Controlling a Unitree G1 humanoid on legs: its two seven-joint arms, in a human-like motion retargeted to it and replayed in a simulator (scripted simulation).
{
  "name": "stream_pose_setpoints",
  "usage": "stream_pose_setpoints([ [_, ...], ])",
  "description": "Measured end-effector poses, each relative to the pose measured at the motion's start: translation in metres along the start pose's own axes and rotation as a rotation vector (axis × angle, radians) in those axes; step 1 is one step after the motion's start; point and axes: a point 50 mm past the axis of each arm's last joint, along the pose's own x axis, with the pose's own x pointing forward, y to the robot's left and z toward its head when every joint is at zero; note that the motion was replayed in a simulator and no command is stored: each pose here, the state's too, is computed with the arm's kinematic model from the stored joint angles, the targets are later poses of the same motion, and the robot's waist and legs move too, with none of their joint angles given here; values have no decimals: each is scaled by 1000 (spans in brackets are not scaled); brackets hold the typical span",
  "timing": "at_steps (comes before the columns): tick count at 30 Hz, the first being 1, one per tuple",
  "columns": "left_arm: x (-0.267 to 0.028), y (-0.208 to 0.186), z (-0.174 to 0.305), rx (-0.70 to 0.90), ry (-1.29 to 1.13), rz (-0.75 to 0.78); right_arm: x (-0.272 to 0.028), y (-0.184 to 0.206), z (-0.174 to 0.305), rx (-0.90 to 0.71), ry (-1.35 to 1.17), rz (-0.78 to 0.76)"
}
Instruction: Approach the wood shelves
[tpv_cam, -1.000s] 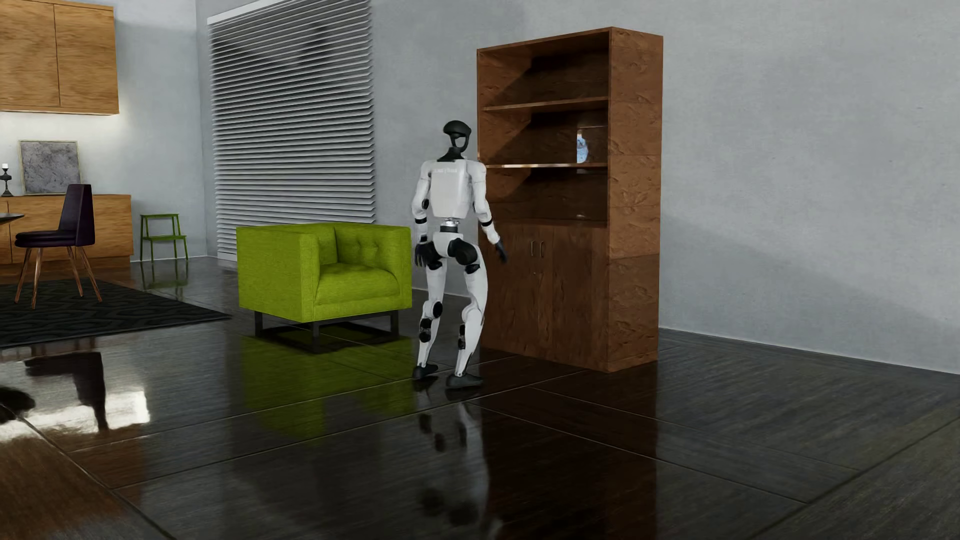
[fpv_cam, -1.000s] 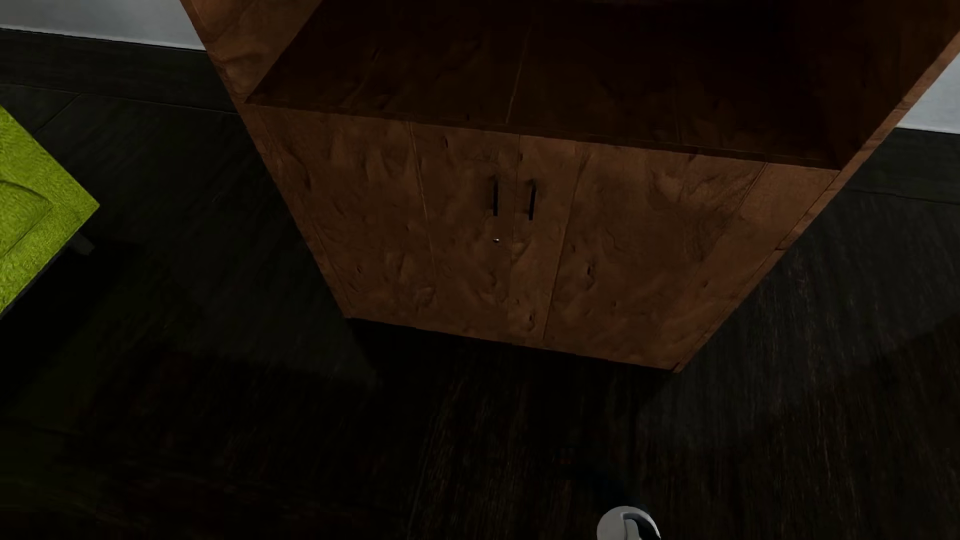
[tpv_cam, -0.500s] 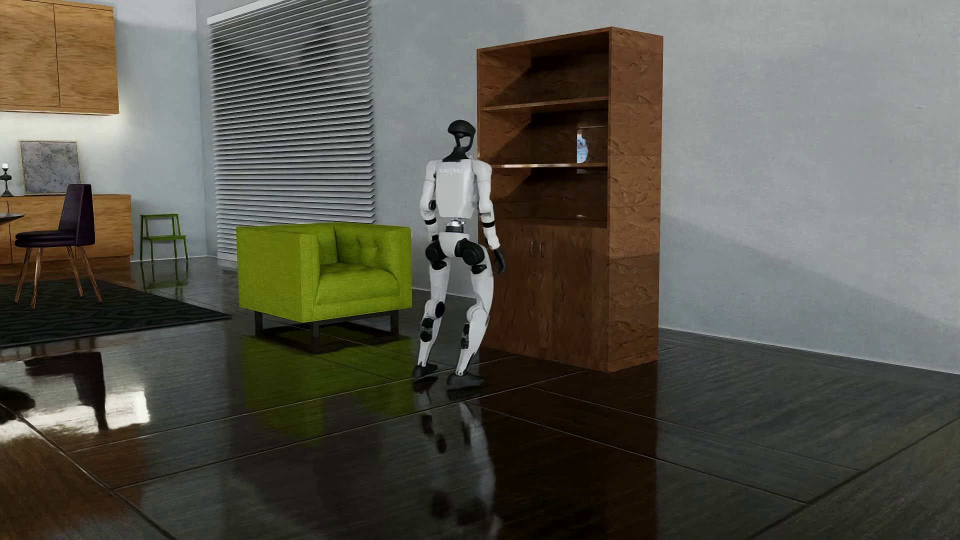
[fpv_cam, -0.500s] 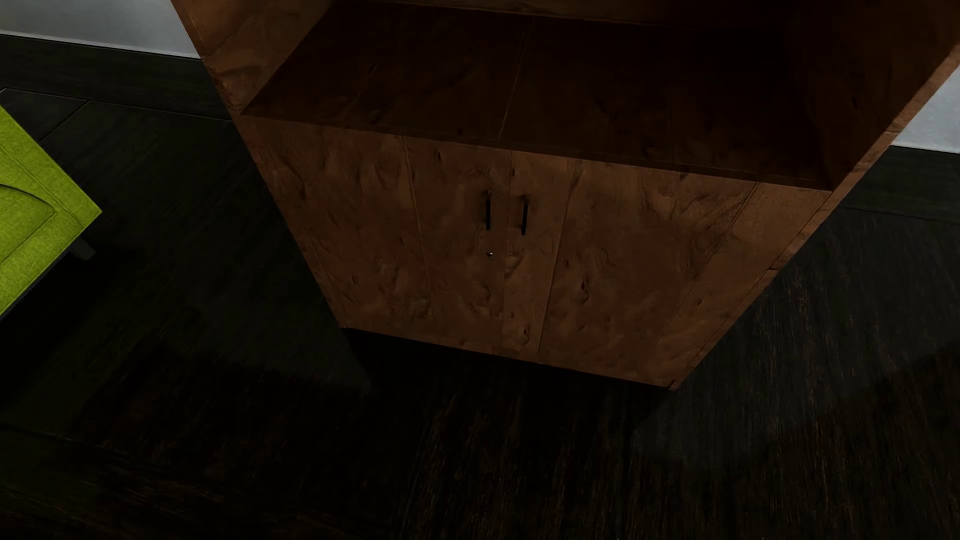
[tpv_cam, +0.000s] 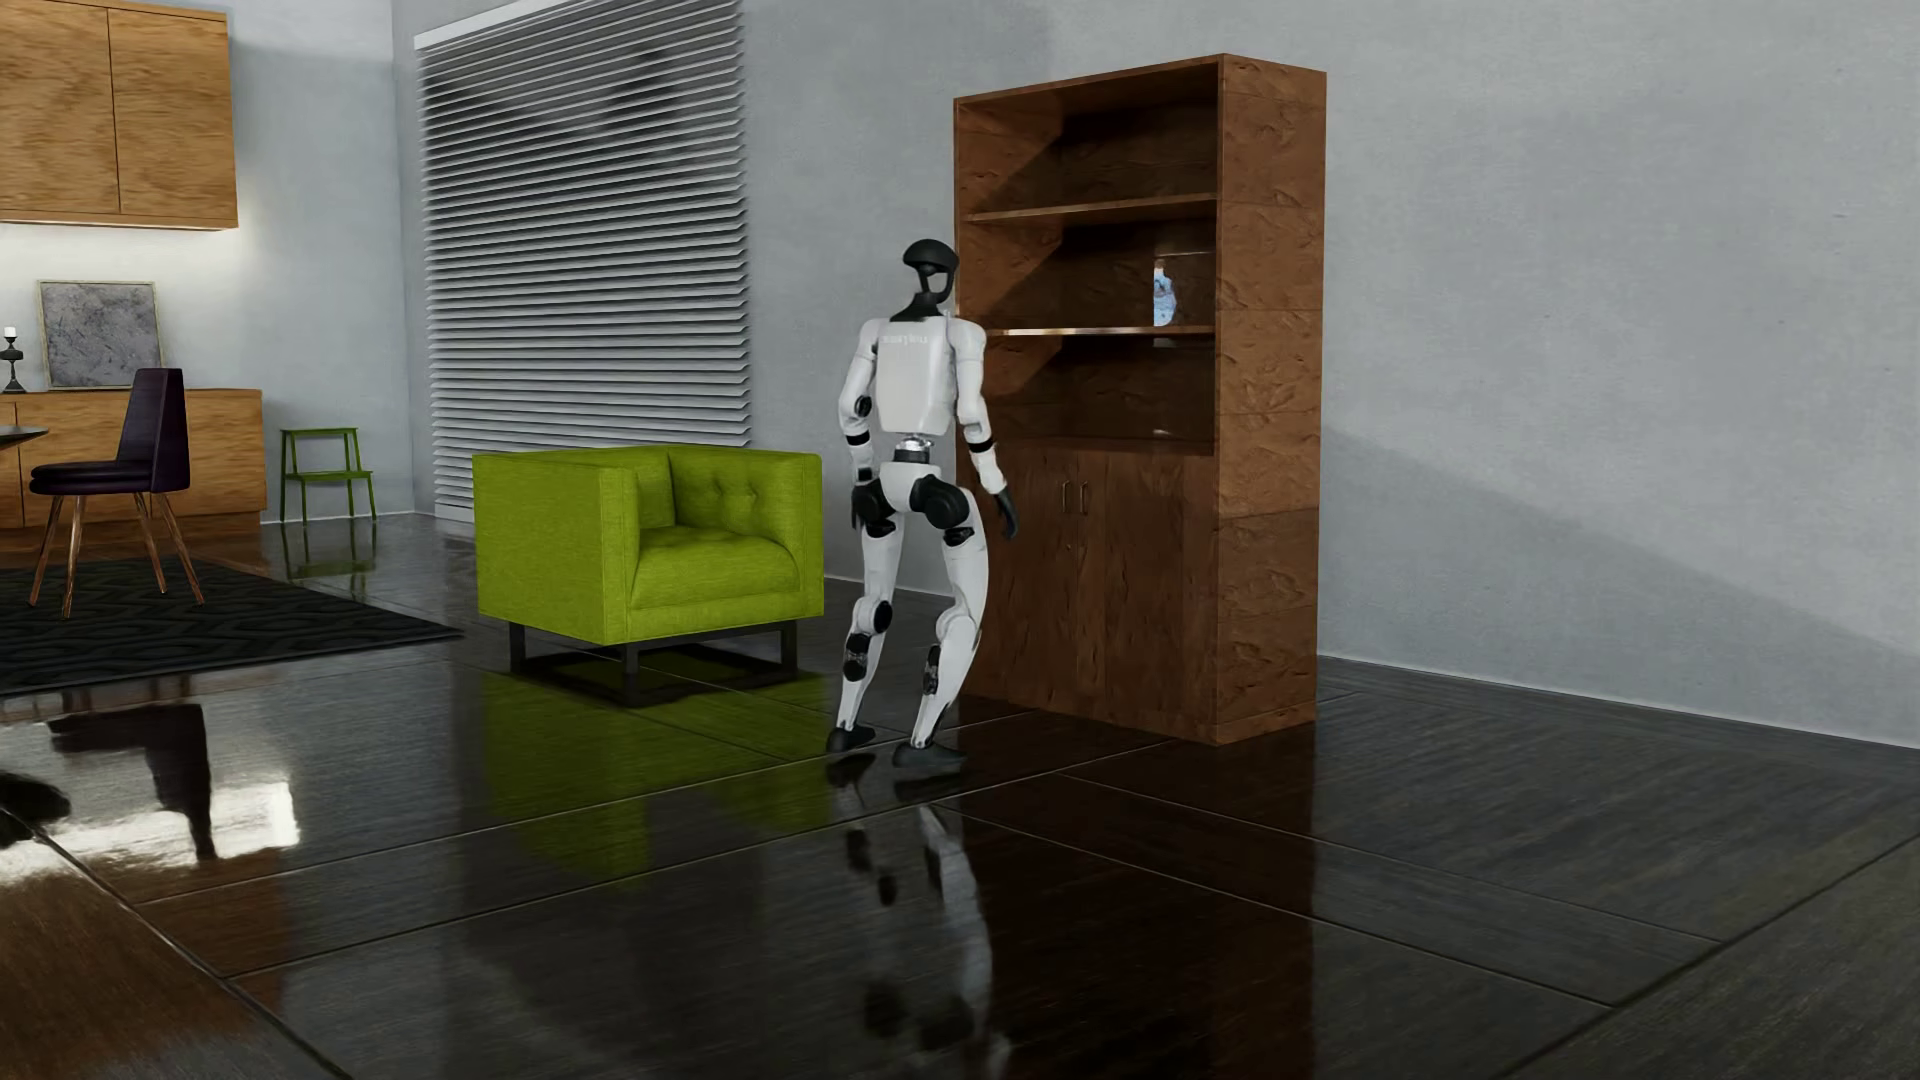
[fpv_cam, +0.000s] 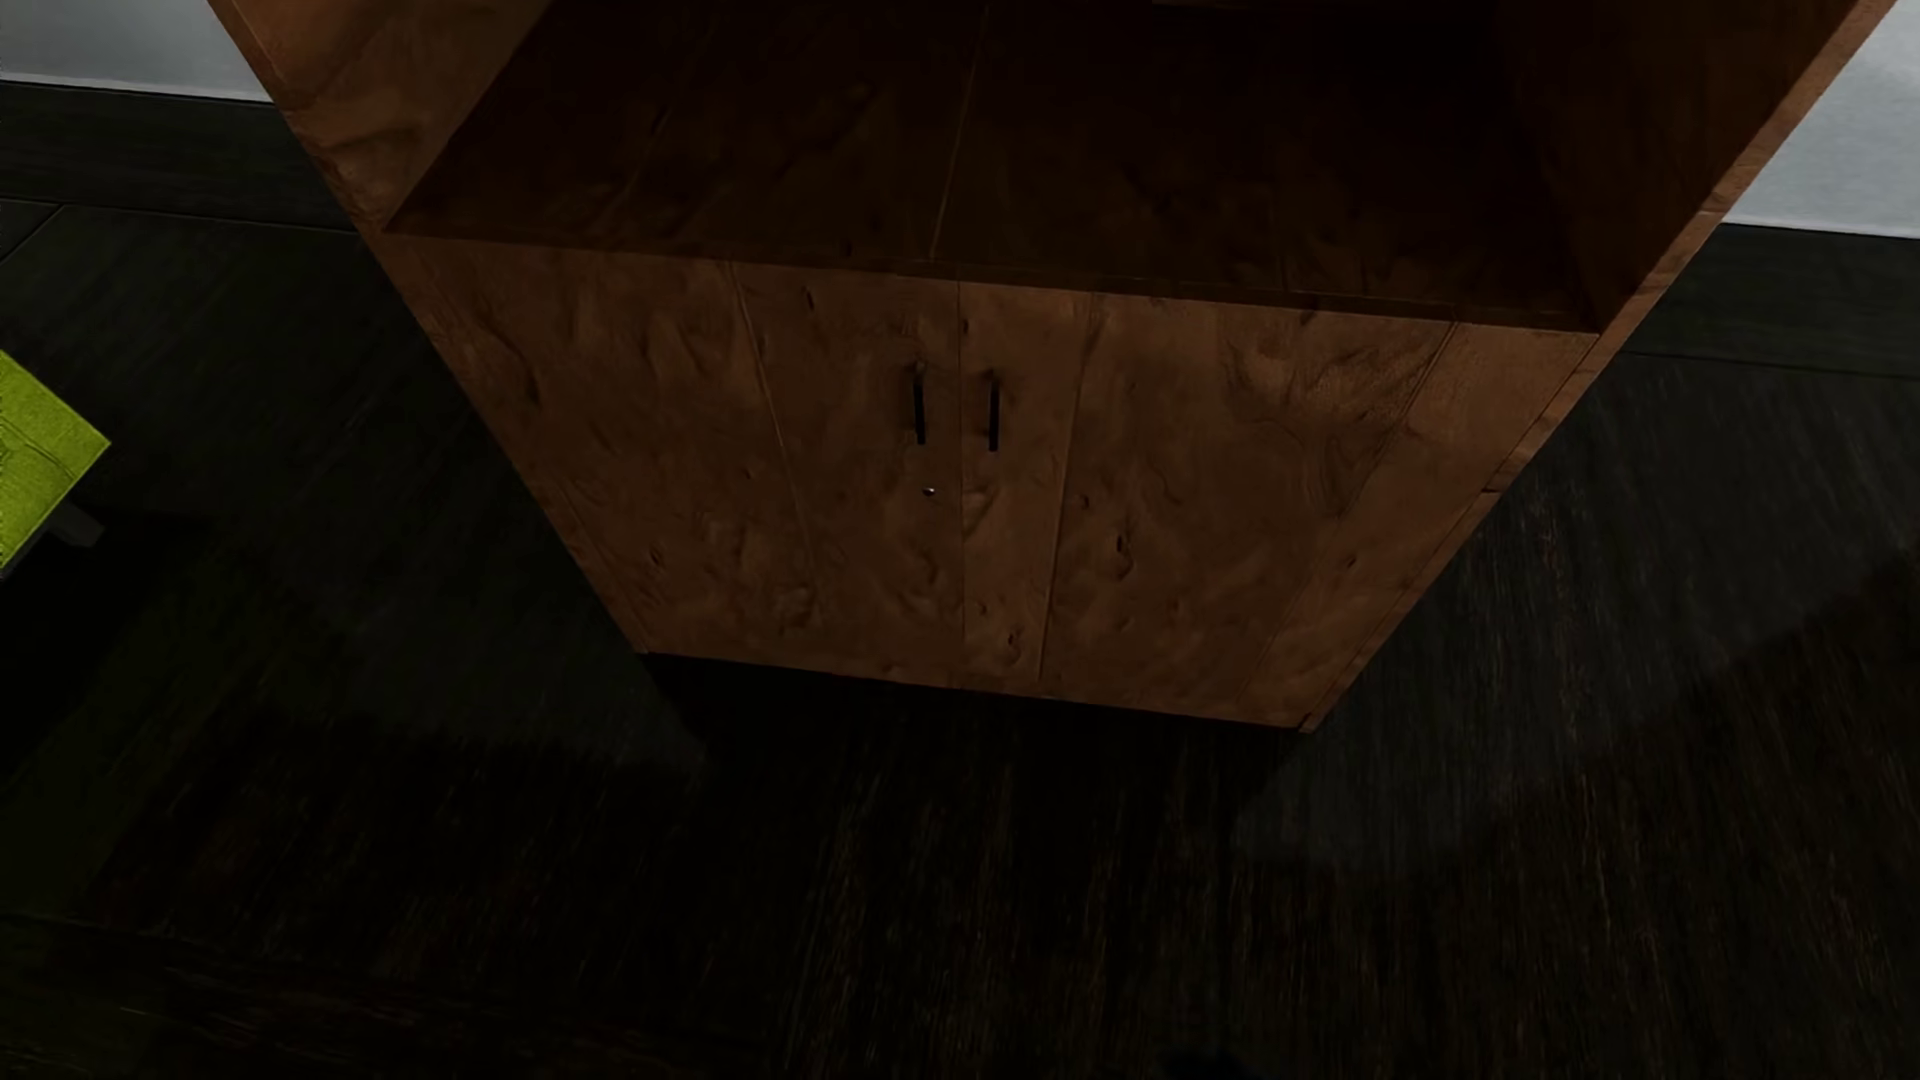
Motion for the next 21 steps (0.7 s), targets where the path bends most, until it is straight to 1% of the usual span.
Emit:
stream_pose_setpoints([
  [3, 0, -1, 4, -9, -6, 13, -6, 22, -30, -41, 129, 117],
  [5, 0, 1, 3, 13, -21, 7, -10, 32, -44, -78, 183, 190],
  [9, 1, 0, 8, 38, -40, -11, -11, 36, -48, -108, 195, 221],
  [11, 5, 1, 15, 43, -43, -19, -7, 31, -36, -133, 147, 213],
  [15, 16, 4, 38, 38, -17, -21, 5, 14, 1, -129, 61, 127],
  [18, 16, 7, 66, 59, -135, -6, 10, -2, 39, -108, -57, 79],
  [21, 10, 14, 85, 15, -262, 35, 6, -16, 70, -56, -212, -19],
])
